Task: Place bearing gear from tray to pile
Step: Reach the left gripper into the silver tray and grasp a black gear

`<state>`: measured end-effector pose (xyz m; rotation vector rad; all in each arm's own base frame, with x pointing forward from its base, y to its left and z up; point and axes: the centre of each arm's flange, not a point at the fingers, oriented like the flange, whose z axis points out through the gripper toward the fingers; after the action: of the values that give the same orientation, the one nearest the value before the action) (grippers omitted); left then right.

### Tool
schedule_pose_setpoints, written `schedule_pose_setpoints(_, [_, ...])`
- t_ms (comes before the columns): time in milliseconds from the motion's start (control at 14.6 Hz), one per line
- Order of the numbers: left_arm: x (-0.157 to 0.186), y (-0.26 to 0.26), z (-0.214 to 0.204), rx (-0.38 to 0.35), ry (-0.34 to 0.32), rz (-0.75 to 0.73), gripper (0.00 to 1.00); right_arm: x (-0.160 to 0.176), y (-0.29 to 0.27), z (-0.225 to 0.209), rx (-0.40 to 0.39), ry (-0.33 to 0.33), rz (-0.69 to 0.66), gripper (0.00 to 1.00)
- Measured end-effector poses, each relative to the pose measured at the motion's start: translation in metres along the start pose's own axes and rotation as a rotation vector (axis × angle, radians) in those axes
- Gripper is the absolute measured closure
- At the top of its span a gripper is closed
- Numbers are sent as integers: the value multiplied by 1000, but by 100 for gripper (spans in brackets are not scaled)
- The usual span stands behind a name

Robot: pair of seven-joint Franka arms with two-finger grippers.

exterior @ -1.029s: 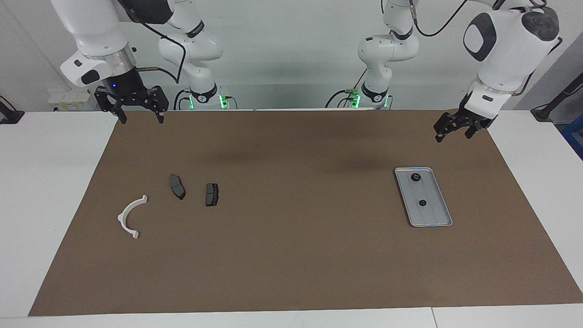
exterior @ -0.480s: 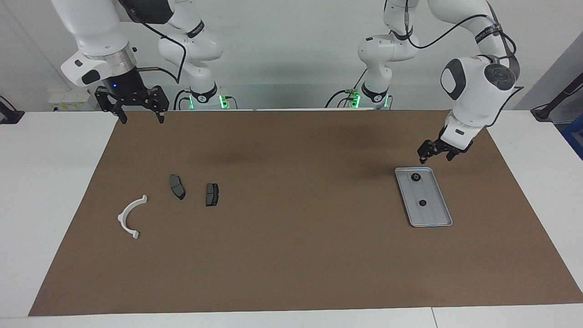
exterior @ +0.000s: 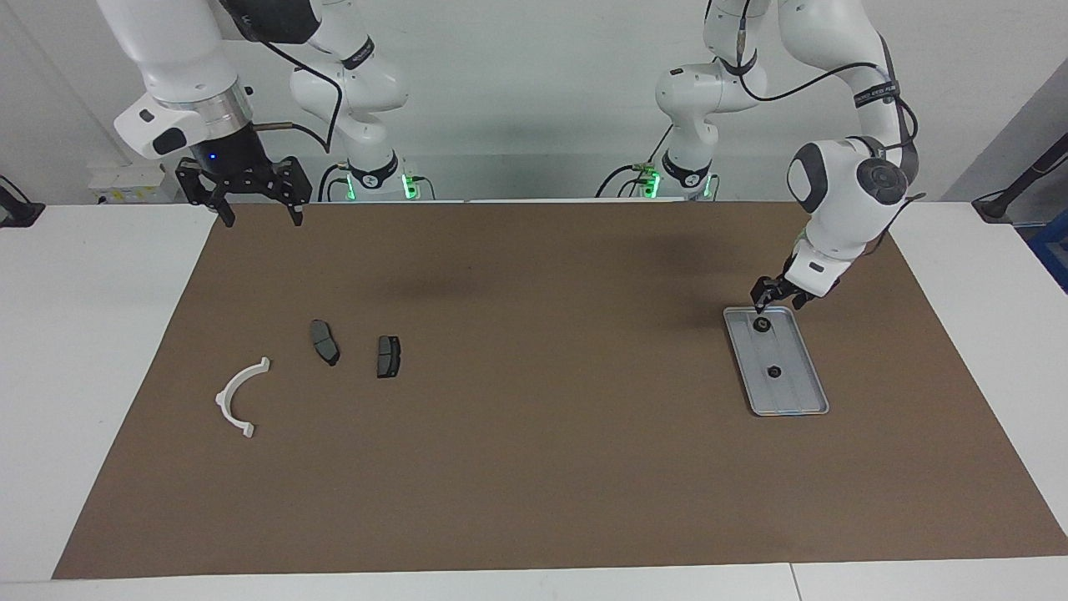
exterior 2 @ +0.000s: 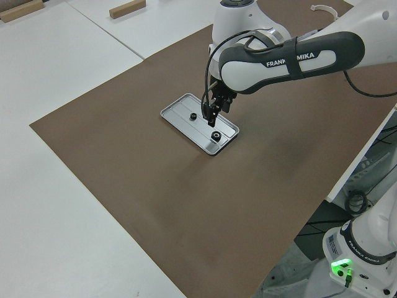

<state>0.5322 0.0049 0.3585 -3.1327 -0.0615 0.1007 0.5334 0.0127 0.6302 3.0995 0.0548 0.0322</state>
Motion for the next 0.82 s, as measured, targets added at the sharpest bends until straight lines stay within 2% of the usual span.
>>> schedule_pose_setpoints(343, [6,-5,34,-2,-39,-9,20,0,-5,0,0,1,-9,0])
schedule_pose_setpoints(617, [6,-7,43,-3,-55,-13,21,0,-6,0,0,1,-11,0])
schedule_pose_setpoints(754, [5,-7,45,-3,-60,-14,30,0,-6,0,0,1,-11,0])
schedule_pose_setpoints(823, [4,-7,46,-2,-62,-16,30,0,-6,0,4,1,-11,0])
